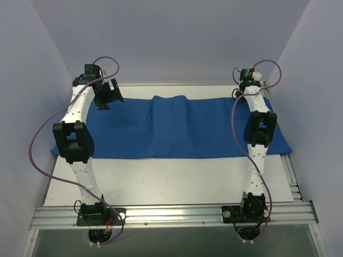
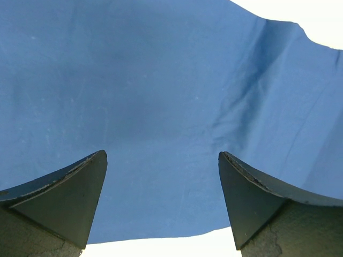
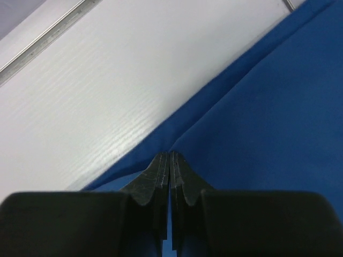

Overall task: Open and lay out the surgical kit
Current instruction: Open the surgical kit at the center of the board.

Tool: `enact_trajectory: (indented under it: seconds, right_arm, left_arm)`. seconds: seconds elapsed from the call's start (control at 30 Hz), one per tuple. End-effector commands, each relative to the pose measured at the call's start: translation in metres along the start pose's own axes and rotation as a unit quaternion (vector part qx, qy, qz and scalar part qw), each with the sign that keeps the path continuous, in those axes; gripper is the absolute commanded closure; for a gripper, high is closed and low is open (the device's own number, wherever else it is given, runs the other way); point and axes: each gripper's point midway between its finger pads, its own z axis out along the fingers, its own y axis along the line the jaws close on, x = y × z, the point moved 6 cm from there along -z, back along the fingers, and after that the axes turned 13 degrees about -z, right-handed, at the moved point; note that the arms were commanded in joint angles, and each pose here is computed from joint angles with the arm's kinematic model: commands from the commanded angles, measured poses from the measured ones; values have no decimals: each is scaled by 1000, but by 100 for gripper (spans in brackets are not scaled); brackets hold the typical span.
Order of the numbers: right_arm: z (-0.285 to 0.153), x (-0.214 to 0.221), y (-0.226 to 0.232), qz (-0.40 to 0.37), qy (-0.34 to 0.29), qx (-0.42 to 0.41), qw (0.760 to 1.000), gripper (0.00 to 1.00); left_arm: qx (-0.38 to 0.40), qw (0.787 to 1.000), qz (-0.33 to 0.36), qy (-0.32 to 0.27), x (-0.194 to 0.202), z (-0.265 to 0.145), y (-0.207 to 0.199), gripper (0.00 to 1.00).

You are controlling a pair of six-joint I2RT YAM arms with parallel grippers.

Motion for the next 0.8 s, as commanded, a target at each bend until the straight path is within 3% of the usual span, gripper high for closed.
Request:
enact_trajectory:
  seconds: [0.0, 0.07, 0.1, 0.2, 0.37, 0.43, 0.47, 0.57, 0.7, 0.77]
  right_arm:
    - [-80, -31, -14, 34, -5, -23, 999, 100]
    - [-110, -32, -21, 40, -1, -33, 999, 100]
    - [-109, -8, -22, 40, 32, -39, 998, 100]
    - [-147, 10, -25, 51, 56, -73, 994, 100]
    - [-199, 107, -47, 43, 151, -79, 984, 100]
    - [-227, 128, -60, 45, 159, -84, 983, 100]
    - [-229, 165, -68, 39, 201, -75, 976, 100]
    - [-251, 212, -88, 38, 241, -61, 968, 100]
    - [-257, 221, -97, 40, 241, -69, 967, 100]
    - [-249, 203, -88, 31, 228, -94, 969, 77]
  left_arm:
    - [14, 1000, -6, 8, 3, -13, -4, 6]
    - [7, 1000, -8, 9, 5, -16, -3, 6]
    - [4, 1000, -9, 8, 5, -18, -2, 6]
    - [-10, 1000, -14, 4, 9, -26, 2, 6]
    - [-35, 999, -26, 1, 18, -39, 12, 6]
    - [-24, 999, -35, 4, 23, -40, 15, 6]
    - [-17, 999, -44, 10, 25, -39, 16, 6]
    - [15, 997, -67, 30, 29, -36, 24, 6]
    - [18, 998, -50, 19, 23, -40, 26, 6]
    - [7, 999, -49, 21, 23, -39, 28, 6]
